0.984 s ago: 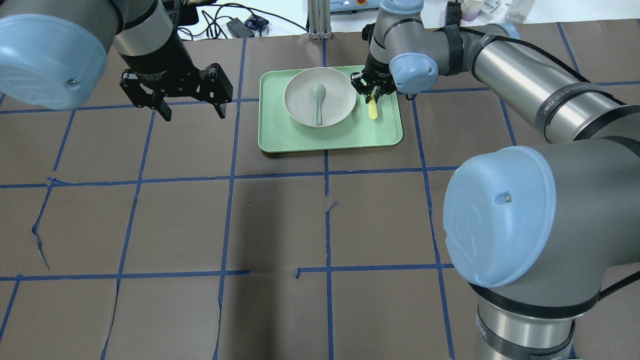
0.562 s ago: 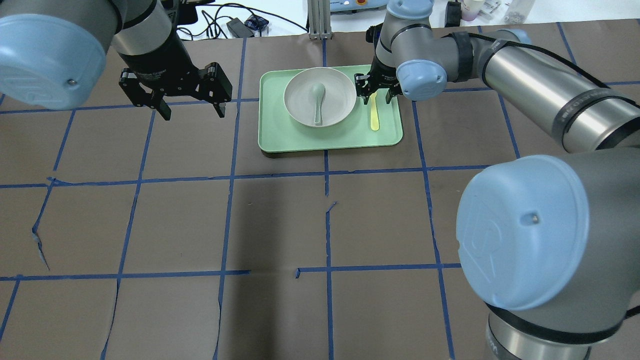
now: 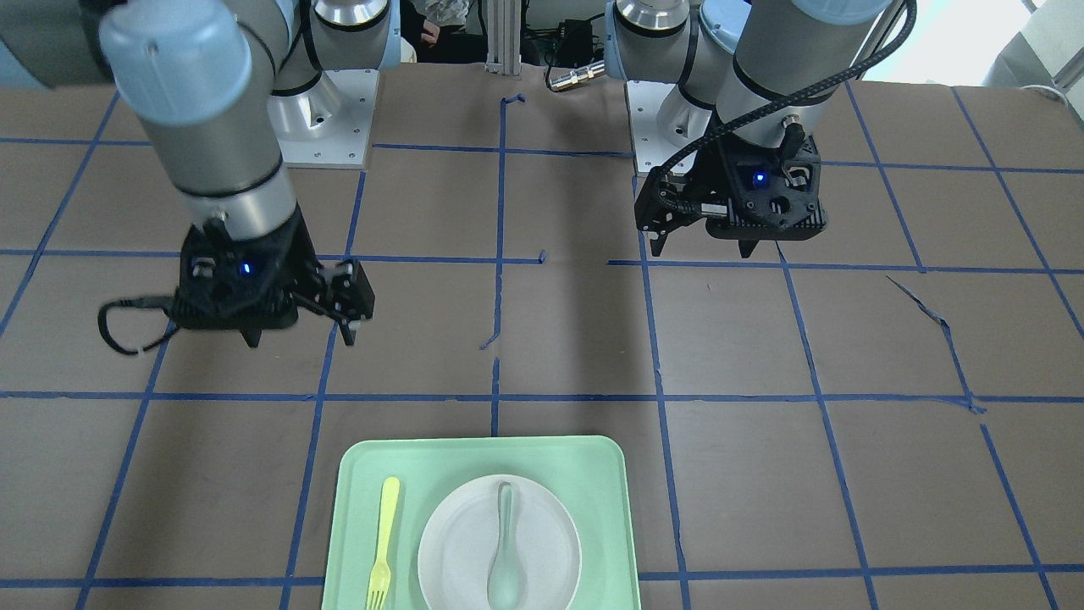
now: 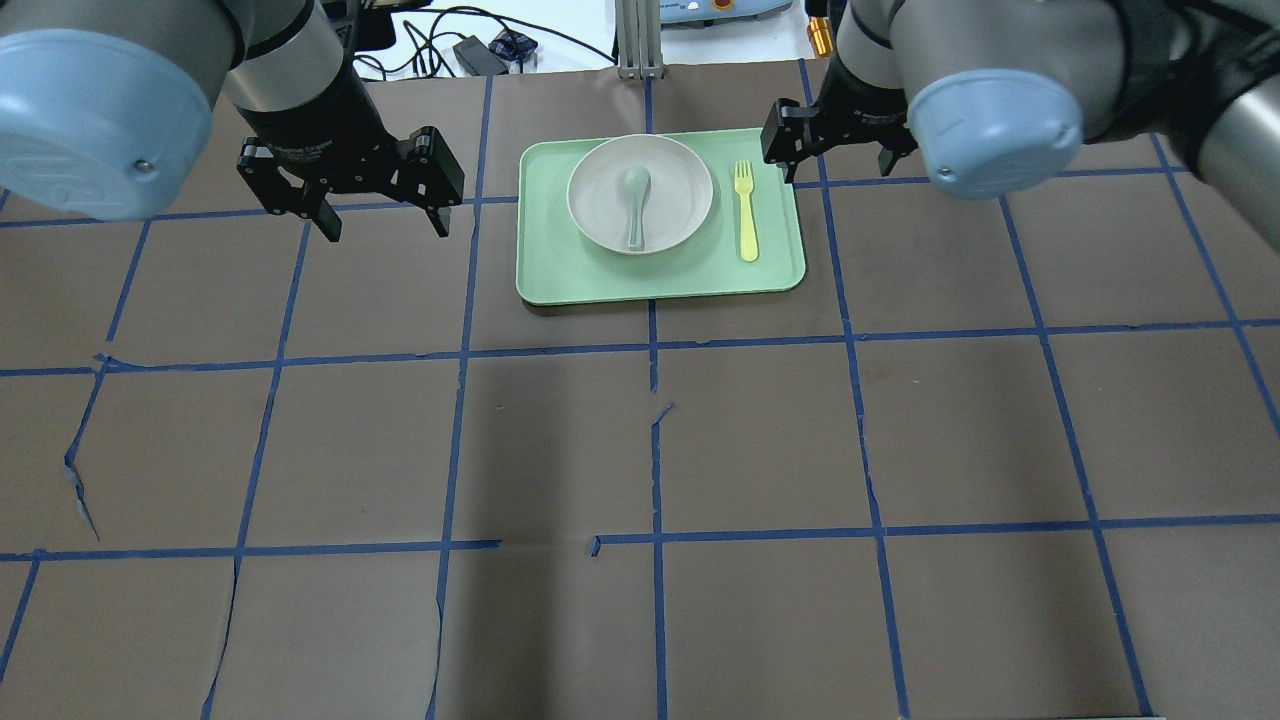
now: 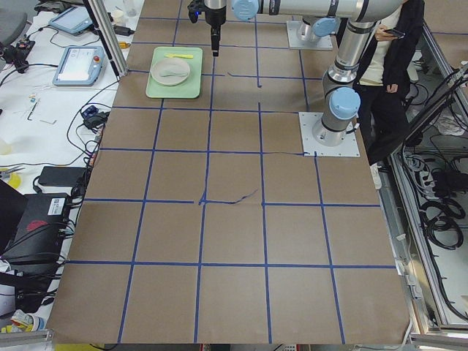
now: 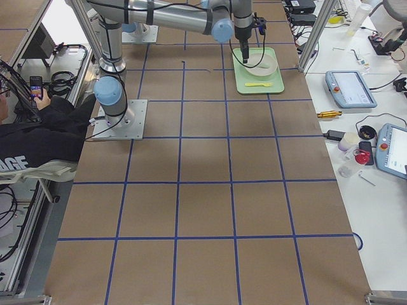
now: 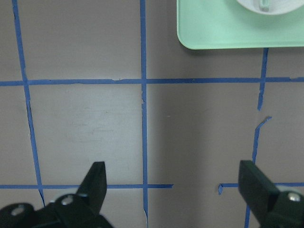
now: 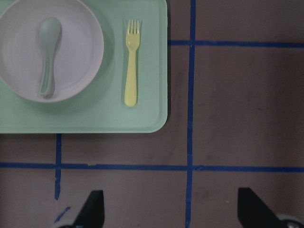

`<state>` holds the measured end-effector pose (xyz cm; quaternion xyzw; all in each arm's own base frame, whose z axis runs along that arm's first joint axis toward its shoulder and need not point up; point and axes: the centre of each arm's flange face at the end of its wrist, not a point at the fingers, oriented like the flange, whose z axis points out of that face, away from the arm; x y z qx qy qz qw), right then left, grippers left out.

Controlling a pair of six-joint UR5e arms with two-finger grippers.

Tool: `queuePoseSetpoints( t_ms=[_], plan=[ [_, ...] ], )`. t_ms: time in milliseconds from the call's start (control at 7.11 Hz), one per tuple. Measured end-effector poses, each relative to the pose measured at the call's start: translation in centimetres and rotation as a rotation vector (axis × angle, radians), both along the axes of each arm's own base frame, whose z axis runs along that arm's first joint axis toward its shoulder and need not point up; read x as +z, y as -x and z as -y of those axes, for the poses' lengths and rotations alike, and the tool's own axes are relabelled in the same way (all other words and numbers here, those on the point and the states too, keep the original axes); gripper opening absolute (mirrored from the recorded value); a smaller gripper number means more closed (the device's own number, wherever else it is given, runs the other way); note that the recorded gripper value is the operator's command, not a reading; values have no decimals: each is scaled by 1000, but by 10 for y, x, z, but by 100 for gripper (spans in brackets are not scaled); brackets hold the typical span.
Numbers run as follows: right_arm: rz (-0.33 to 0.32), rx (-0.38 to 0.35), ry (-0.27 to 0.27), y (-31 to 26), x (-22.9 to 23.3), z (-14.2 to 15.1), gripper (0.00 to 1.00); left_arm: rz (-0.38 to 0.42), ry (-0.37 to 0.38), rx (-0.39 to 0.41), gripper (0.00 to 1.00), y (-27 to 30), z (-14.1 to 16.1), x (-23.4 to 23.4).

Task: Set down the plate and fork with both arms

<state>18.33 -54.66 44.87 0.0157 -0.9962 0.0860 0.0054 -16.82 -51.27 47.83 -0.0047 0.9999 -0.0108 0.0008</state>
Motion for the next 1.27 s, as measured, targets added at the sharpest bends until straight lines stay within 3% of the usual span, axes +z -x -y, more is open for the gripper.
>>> queuePoseSetpoints(
  t_ms=[281, 422, 844, 1266],
  plan=[
    [-12, -2, -44, 7, 62, -66, 100, 2, -2, -3, 100, 1, -1, 0],
    [-13, -2, -65, 8, 67, -80, 100, 4, -3, -5, 100, 1, -1, -1],
    [-4, 8, -110, 3, 48, -81, 100, 3, 6, -5, 100, 3, 0, 1],
    [-9, 10, -117, 2, 43, -74, 100, -4, 37, -11, 100, 6, 2, 5]
  ],
)
